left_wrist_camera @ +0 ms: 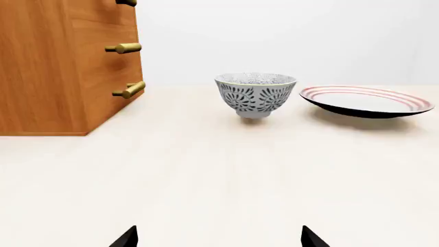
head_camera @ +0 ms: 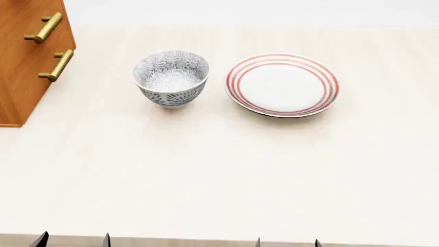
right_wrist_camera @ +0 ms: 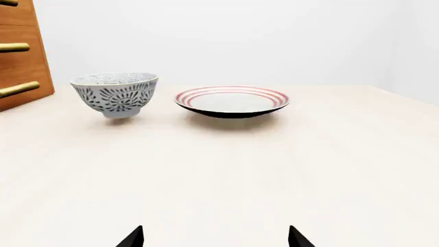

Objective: Open the top drawer of the cabinet.

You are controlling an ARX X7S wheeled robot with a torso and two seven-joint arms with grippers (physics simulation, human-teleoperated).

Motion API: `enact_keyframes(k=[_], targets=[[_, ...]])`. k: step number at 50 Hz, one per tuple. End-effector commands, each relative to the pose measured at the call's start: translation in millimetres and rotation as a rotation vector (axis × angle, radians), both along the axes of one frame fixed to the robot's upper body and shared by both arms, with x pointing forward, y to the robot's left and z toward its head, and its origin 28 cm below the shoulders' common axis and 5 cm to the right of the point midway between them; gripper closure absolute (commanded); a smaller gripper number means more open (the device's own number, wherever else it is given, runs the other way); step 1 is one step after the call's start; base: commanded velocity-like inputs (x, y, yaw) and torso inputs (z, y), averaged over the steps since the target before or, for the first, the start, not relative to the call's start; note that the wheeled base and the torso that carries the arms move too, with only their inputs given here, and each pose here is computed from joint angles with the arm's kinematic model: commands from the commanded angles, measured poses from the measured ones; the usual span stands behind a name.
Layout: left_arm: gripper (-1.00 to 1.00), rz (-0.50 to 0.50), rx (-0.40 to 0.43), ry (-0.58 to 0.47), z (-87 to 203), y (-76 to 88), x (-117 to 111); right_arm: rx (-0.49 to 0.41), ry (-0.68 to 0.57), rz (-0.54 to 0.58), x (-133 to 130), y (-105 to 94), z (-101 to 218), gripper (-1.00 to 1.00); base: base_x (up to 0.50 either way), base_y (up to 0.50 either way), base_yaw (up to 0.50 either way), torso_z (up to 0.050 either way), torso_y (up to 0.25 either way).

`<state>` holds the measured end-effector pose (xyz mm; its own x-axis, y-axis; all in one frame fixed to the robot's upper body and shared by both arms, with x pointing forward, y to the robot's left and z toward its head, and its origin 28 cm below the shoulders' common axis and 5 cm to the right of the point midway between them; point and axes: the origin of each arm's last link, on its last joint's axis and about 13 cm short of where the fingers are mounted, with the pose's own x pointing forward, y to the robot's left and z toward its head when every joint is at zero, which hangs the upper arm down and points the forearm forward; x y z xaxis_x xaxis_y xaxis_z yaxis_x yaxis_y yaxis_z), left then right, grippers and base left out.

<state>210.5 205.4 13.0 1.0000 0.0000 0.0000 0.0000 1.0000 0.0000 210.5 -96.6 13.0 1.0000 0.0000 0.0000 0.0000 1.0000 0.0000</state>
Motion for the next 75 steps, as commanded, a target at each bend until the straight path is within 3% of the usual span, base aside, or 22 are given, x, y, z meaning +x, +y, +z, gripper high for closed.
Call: enact_keyframes(k=[1,21,22,23,43,75], targets=[[-1.0,-0.001,0.004,0.001,-1.1,0.1,0.5,-0.001,0.004,0.006,0.1,0.6,-0.6,-1.0,0.0,0.0,0.0,0.0,0.0],[-1.0,0.001,0.026,0.015,-2.3,0.0,0.7,-0.012,0.019,0.012,-1.3,1.0,0.0,-1.0,0.0,0.0,0.0,0.0,0.0],[-1.0,-0.001,0.055,-0.022,0.4,1.1,0.2,0.003,0.03,0.009,-0.1,1.7,1.0,-1.0,0.0,0.0,0.0,0.0,0.0],[-1.0,0.001,0.022,0.011,-1.8,-0.1,0.2,-0.013,0.018,0.013,-1.3,1.0,0.2,-1.0,0.0,0.0,0.0,0.0,0.0],[-1.0,0.009,0.028,0.016,-1.8,-0.2,-0.4,-0.011,0.025,0.017,-1.9,1.1,-0.2,-1.0,0.0,0.0,0.0,0.001,0.0],[-1.0,0.006,0.028,0.021,-2.2,0.0,-0.7,-0.017,0.028,0.022,-2.1,1.9,-0.7,-1.0,0.0,0.0,0.0,0.05,0.0]])
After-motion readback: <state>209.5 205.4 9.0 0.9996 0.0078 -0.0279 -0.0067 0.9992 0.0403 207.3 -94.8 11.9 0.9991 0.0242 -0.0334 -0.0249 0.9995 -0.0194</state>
